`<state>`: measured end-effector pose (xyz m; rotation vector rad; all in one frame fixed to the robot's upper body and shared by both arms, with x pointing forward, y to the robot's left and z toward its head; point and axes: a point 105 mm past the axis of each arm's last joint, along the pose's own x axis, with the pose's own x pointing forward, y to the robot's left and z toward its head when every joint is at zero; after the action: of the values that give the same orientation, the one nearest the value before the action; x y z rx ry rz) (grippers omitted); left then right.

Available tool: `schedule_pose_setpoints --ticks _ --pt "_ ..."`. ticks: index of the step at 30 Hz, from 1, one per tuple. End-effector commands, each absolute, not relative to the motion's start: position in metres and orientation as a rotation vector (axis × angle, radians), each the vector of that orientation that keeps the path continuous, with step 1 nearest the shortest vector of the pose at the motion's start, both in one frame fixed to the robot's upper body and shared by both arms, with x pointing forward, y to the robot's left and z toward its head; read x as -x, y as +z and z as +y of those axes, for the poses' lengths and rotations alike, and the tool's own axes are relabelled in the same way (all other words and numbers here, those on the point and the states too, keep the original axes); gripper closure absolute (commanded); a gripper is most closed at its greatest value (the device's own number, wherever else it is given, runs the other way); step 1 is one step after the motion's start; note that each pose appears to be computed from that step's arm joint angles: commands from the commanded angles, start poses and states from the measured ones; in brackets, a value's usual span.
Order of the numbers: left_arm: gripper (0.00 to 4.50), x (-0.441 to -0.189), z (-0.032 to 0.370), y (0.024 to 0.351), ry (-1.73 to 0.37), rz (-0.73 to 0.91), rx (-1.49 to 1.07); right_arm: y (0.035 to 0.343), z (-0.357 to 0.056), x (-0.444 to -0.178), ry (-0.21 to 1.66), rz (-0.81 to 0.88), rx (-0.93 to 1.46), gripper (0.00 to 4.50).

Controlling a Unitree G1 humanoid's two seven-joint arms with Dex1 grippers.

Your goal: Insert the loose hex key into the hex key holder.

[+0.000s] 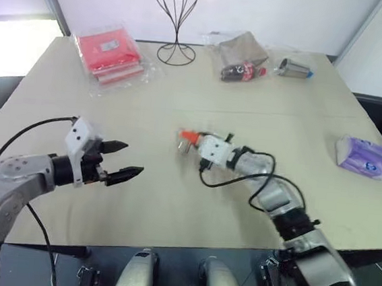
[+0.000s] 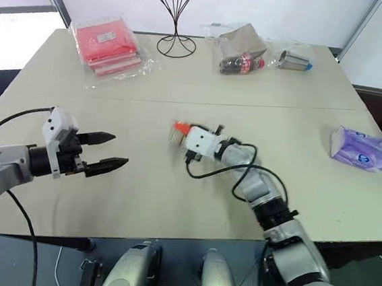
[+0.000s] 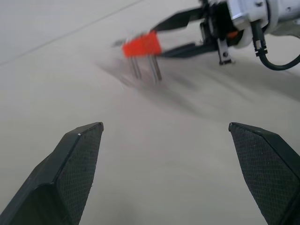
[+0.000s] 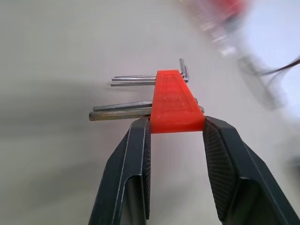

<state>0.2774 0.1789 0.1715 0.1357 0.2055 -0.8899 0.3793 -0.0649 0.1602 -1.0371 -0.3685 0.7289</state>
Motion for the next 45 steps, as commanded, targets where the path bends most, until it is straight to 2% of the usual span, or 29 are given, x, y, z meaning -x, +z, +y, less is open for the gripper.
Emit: schedule_pose_setpoints --ticks 1,6,10,15,26,42,45 --pt "0.0 -0.288 0.171 0.188 -0.928 0.131 -0.144 0.216 -0.054 -0.358 0.685 -0.727 1.233 3.49" --pt "0.0 -0.31 0.156 0.215 -1.032 0.051 -0.136 0.247 -0.051 -0.321 0.694 -1.073 1.43 3.49" --pt "0.0 -0.32 0.15 0.233 -1.102 0.016 -0.105 0.254 -0.047 -0.307 0.73 -1.193 1.439 3.49" --pt "0.0 -0.314 0.137 0.253 -1.228 -0.018 -0.009 0.261 -0.045 -0.3 0.731 -1.27 1.434 3.49" --pt "0.0 -0.296 0.123 0.258 -1.349 -0.04 0.008 0.264 -0.042 -0.296 0.777 -1.293 1.435 3.49" --pt "0.0 -0.295 0.122 0.252 -1.352 -0.021 0.006 0.266 -0.044 -0.297 0.798 -1.26 1.43 3.49" --pt "0.9 -0.294 0.121 0.248 -1.358 -0.006 0.002 0.267 -0.044 -0.298 0.797 -1.253 1.425 3.49"
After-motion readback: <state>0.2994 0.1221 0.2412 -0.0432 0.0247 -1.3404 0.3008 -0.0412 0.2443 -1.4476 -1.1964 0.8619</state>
